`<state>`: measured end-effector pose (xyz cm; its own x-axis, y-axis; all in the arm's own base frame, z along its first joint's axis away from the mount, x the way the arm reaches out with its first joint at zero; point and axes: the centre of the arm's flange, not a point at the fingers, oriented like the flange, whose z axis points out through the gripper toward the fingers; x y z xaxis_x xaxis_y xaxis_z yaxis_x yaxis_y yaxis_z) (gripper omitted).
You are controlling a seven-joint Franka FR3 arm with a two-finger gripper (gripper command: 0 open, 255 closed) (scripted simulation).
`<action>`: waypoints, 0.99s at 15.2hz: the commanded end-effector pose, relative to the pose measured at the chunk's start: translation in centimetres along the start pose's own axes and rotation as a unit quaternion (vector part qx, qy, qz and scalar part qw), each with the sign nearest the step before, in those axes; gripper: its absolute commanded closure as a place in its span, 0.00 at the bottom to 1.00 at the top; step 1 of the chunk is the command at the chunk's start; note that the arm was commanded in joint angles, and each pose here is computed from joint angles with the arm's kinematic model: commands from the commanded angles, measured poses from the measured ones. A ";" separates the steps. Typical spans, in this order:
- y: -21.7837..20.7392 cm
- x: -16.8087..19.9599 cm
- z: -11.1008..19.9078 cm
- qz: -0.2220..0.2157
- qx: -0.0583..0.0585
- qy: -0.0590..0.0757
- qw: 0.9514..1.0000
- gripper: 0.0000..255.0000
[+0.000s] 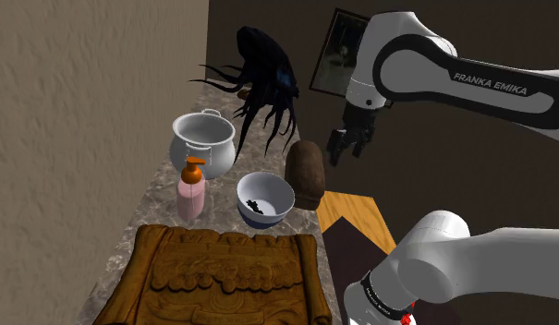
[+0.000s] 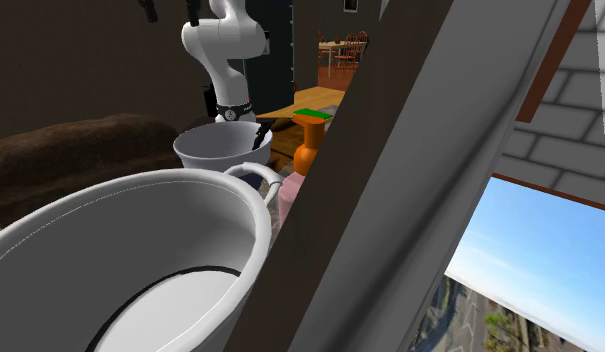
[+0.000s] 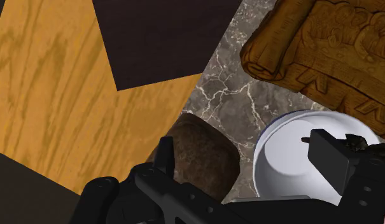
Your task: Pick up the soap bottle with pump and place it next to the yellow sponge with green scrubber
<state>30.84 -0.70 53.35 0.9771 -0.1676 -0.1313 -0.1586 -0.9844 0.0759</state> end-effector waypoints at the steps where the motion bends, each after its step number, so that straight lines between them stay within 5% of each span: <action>1: 0.0 0.0 0.0 0.000 0.000 0.000 1.000 0.00; 15: -15.0 7.3 5.3 0.037 0.023 0.029 0.999 0.00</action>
<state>39.14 11.74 46.91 0.9698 -0.2319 -0.0758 -0.2293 -0.9725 0.0417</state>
